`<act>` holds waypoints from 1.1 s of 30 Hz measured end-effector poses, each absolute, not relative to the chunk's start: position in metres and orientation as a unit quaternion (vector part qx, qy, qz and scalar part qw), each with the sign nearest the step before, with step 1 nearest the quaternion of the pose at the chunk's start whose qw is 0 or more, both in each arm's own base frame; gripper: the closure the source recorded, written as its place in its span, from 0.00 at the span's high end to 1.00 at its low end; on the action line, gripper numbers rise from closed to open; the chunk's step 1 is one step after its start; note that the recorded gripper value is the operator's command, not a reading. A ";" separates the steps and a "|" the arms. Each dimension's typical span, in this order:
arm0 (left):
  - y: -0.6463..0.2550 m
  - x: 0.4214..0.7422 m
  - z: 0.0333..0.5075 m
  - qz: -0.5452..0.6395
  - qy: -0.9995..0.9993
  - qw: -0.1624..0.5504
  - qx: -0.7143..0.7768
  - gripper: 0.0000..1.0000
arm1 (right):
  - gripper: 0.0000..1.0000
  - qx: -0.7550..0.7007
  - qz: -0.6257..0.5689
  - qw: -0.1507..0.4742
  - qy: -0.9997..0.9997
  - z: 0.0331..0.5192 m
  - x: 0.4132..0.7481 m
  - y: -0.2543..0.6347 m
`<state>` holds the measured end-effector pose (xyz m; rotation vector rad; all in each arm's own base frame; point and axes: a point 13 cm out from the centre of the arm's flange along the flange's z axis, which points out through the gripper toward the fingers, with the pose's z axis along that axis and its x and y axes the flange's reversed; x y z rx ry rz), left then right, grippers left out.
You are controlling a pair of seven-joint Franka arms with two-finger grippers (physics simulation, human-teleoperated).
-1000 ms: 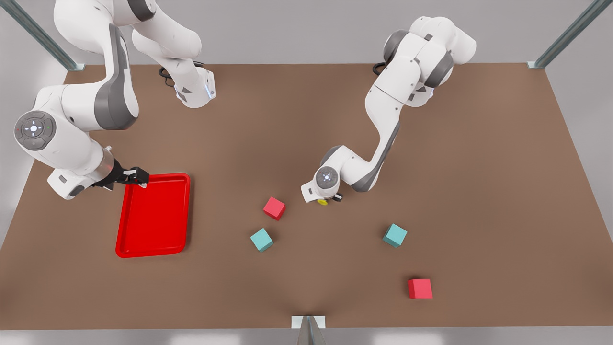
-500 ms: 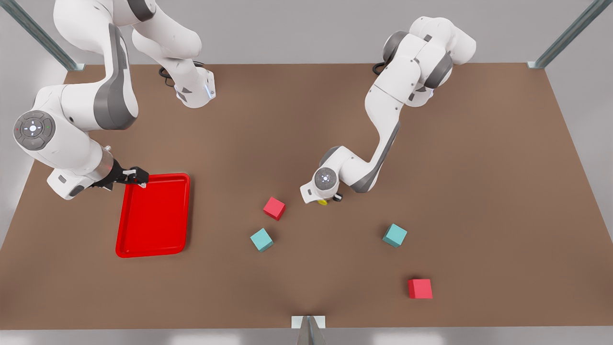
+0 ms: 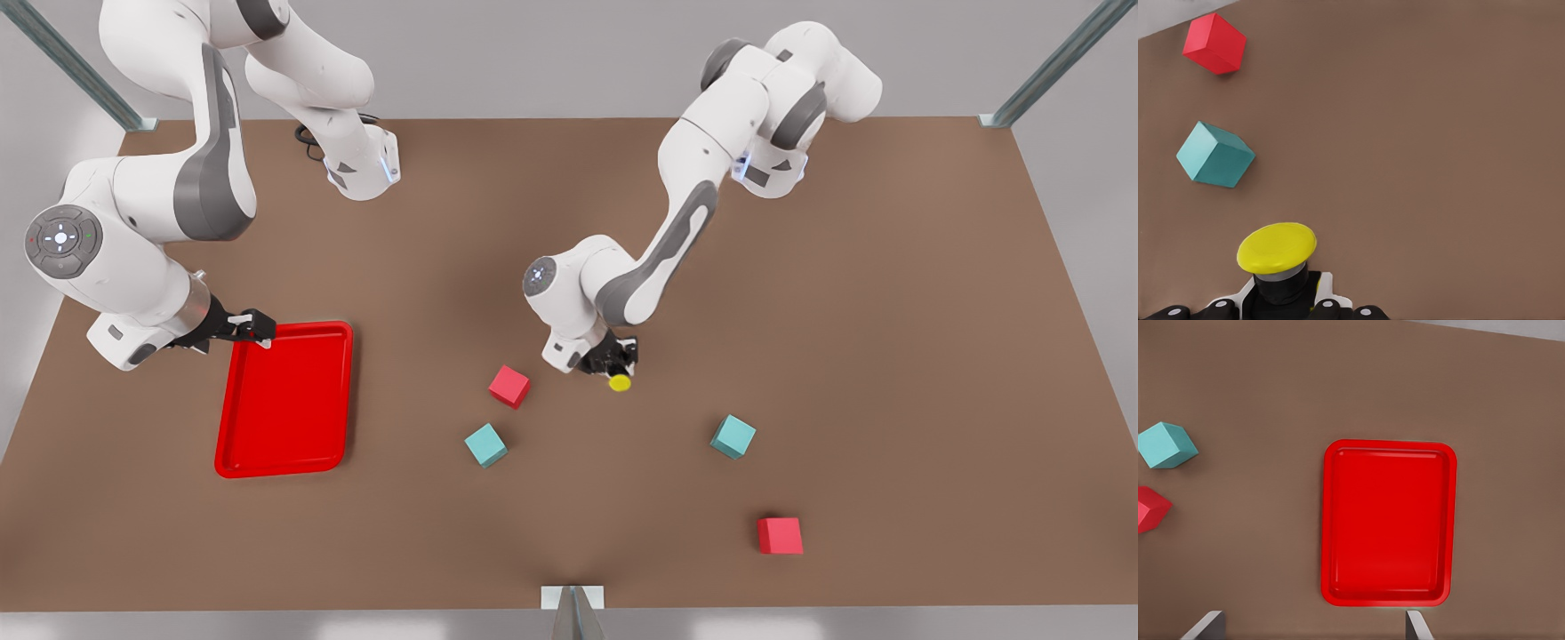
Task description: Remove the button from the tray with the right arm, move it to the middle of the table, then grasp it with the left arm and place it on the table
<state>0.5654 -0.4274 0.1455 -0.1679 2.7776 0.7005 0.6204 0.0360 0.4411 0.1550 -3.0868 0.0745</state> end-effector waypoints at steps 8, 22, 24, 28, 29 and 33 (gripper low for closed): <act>-0.411 0.537 0.105 0.271 0.861 0.298 -0.310 0.48 | 1.00 0.050 0.024 0.025 -0.998 0.441 0.620 0.035; -0.342 0.546 0.064 0.216 0.706 0.529 -0.418 0.48 | 1.00 0.051 0.024 0.025 -0.998 0.441 0.620 0.035; -0.338 0.548 0.067 0.214 0.697 0.544 -0.416 0.48 | 1.00 0.051 0.024 0.025 -0.998 0.441 0.620 0.035; -0.330 0.549 0.071 0.229 0.687 0.558 -0.406 0.48 | 1.00 0.051 0.024 0.025 -0.998 0.441 0.620 0.035; -0.327 0.547 0.070 0.236 0.687 0.558 -0.400 0.48 | 1.00 0.051 0.024 0.025 -0.998 0.441 0.620 0.035; -0.317 0.542 0.060 0.266 0.691 0.556 -0.376 0.47 | 1.00 0.050 0.024 0.025 -0.998 0.441 0.621 0.035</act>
